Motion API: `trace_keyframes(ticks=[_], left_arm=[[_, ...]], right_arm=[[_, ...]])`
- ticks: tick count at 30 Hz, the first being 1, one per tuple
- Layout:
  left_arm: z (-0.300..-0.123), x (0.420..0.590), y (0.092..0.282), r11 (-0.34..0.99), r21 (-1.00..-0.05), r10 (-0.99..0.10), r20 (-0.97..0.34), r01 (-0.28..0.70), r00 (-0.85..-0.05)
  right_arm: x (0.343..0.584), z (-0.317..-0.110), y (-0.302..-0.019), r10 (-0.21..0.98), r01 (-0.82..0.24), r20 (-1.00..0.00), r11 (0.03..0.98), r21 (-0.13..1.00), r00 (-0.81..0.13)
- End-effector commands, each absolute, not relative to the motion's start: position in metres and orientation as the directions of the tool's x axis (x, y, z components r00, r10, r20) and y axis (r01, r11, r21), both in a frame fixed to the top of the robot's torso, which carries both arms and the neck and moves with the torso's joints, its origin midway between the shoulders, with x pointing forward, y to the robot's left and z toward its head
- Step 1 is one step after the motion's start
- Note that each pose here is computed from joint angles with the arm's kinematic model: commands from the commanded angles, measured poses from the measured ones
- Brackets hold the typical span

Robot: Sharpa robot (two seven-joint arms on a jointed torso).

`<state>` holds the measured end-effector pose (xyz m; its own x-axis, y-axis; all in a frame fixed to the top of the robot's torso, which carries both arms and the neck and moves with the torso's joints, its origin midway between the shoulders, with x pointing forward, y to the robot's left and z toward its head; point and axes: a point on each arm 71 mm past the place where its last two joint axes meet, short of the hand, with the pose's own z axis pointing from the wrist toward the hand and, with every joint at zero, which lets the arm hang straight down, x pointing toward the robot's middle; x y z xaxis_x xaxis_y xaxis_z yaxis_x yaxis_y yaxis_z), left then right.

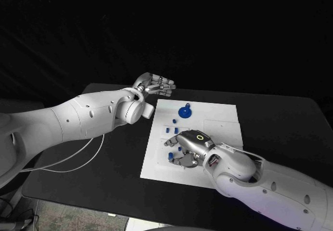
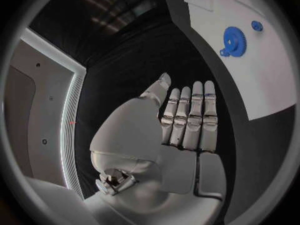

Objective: Assemble the parts on the task board

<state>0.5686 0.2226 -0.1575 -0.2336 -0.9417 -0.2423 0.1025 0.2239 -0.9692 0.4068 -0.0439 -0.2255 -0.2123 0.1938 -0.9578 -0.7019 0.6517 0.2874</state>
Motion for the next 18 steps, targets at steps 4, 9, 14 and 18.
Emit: trace_keyframes(ticks=[4, 9, 14, 18], left_arm=[[-0.156, 0.568, 0.224, 0.216, -0.970, -0.943, -0.237, 0.110, -0.235], [-0.156, 0.567, 0.228, 0.217, -0.970, -0.943, -0.237, 0.108, -0.233], [-0.156, 0.565, 0.233, 0.216, -0.971, -0.944, -0.236, 0.107, -0.233], [-0.156, 0.562, 0.236, 0.212, -0.972, -0.942, -0.232, 0.105, -0.241]], right_arm=[[0.416, -0.205, -0.069, 0.354, -0.628, -0.890, 0.632, 0.454, -0.287], [0.430, -0.192, -0.103, 0.443, -0.526, -0.827, 0.639, 0.562, -0.345], [0.445, -0.185, -0.139, 0.499, -0.403, -0.762, 0.650, 0.645, -0.414], [0.454, -0.187, -0.172, 0.516, -0.264, -0.702, 0.679, 0.685, -0.491]])
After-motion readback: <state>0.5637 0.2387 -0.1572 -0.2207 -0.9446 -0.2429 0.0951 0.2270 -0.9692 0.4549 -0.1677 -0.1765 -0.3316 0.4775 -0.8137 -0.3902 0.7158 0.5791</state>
